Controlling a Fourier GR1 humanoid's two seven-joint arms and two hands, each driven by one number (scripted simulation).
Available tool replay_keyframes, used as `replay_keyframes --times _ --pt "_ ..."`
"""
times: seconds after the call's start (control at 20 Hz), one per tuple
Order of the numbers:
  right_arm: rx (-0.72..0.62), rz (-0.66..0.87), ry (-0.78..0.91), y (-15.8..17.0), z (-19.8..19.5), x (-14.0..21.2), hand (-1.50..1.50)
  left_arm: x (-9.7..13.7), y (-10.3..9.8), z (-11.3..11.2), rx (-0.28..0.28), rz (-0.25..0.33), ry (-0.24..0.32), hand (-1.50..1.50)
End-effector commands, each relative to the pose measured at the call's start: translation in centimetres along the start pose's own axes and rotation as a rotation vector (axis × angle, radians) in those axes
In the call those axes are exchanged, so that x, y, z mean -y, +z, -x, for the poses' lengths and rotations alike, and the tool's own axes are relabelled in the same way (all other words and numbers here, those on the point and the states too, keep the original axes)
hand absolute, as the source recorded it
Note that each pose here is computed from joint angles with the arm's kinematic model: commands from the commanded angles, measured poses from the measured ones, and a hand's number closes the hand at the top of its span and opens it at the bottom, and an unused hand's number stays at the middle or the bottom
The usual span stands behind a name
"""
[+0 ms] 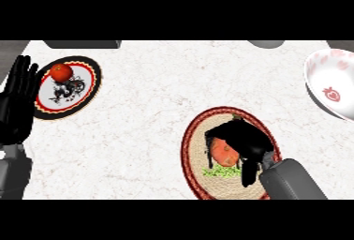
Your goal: Pick the squash from the placemat and place it in the bowl
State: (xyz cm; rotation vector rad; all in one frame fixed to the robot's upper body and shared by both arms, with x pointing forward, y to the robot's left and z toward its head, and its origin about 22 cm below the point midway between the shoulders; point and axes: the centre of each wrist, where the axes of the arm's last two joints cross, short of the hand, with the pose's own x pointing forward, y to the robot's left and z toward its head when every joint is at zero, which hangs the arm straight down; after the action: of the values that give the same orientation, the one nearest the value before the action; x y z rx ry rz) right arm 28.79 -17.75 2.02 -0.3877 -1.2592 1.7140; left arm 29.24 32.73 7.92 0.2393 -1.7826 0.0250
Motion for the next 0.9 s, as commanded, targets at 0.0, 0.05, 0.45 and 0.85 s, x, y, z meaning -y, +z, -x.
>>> replay_keyframes --times 0.0,0.05,0.45,0.85 --pt "0.056 0.077 0.028 0.2 -0.1 -1.8 1.5 1.1 -0.1 2.0 -0.013 0.005 0.002 0.0" --pt "0.056 0.09 0.017 0.5 1.5 -0.6 1.5 1.0 0.4 0.4 0.0 -0.006 -0.006 0.0" --pt "-0.204 0.143 0.018 9.2 12.3 1.1 1.5 -1.8 0.3 0.7 -0.022 -0.042 0.006 0.0" --pt "-0.721 0.229 -0.093 26.7 23.5 4.3 1.5 -2.8 0.6 0.0 0.002 -0.097 -0.002 0.0"
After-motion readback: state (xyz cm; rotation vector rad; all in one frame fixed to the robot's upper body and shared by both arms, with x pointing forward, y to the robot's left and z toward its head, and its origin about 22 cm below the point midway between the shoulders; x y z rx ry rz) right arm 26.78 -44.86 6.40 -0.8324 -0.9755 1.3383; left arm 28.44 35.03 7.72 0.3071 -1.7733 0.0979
